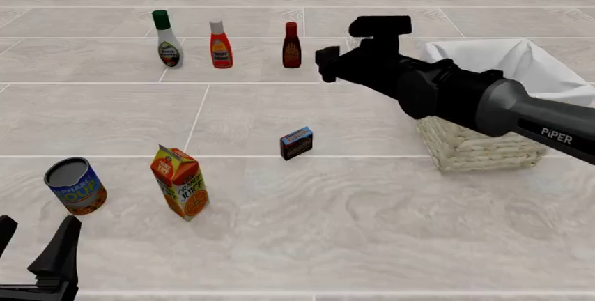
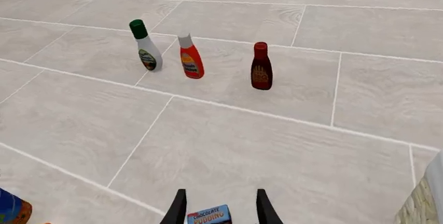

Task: Pick the chocolate pudding and place it in the basket.

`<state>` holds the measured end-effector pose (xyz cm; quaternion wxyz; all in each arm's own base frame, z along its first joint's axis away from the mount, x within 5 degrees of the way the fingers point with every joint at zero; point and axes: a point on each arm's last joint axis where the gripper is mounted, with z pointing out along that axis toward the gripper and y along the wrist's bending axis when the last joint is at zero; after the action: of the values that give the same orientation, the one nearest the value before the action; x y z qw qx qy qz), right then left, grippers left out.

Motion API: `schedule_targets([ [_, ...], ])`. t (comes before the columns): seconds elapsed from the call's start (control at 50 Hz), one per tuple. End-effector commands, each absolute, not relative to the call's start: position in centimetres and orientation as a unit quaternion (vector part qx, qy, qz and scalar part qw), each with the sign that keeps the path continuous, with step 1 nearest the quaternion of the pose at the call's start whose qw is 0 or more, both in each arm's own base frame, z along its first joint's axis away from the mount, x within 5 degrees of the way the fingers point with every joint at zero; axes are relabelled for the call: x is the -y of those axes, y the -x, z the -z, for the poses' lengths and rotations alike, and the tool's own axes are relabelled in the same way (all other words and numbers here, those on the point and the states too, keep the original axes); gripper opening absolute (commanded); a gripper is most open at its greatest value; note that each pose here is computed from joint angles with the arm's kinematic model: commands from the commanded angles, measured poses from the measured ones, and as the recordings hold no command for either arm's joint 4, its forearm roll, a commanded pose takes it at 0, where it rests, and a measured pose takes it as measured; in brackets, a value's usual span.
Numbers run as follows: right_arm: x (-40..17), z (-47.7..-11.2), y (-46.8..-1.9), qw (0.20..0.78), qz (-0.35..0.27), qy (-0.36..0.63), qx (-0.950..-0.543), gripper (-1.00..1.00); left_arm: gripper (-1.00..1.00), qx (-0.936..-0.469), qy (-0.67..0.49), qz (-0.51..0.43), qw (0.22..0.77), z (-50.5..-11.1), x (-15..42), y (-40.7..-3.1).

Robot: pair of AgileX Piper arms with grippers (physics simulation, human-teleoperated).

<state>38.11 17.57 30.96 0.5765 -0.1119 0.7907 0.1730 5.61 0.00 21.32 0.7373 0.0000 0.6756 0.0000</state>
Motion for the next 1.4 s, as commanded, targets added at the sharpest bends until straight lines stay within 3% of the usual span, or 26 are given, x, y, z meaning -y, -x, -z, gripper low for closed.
schedule_targets([
  [0.02, -16.9, -30.4, -39.9, 0.549, -0.184, 0.063, -0.813, 1.00, 1.00, -0.676, 0.000, 0.000, 0.737, -21.3, 0.0, -5.6],
  [0.34, -15.6, -30.8, -41.5, 0.528, -0.167, 0.044, -0.832, 1.00, 1.00, -0.676, 0.000, 0.000, 0.737, -21.3, 0.0, -5.6],
  [0.58, -16.5, -29.6, -43.1, 0.476, -0.167, 0.024, -0.863, 1.00, 1.00, -0.676, 0.000, 0.000, 0.737, -21.3, 0.0, -5.6],
  [1.4, -14.6, -29.6, -46.2, 0.417, -0.184, -0.098, -0.884, 1.00, 1.00, -0.676, 0.000, 0.000, 0.737, -21.3, 0.0, -5.6],
])
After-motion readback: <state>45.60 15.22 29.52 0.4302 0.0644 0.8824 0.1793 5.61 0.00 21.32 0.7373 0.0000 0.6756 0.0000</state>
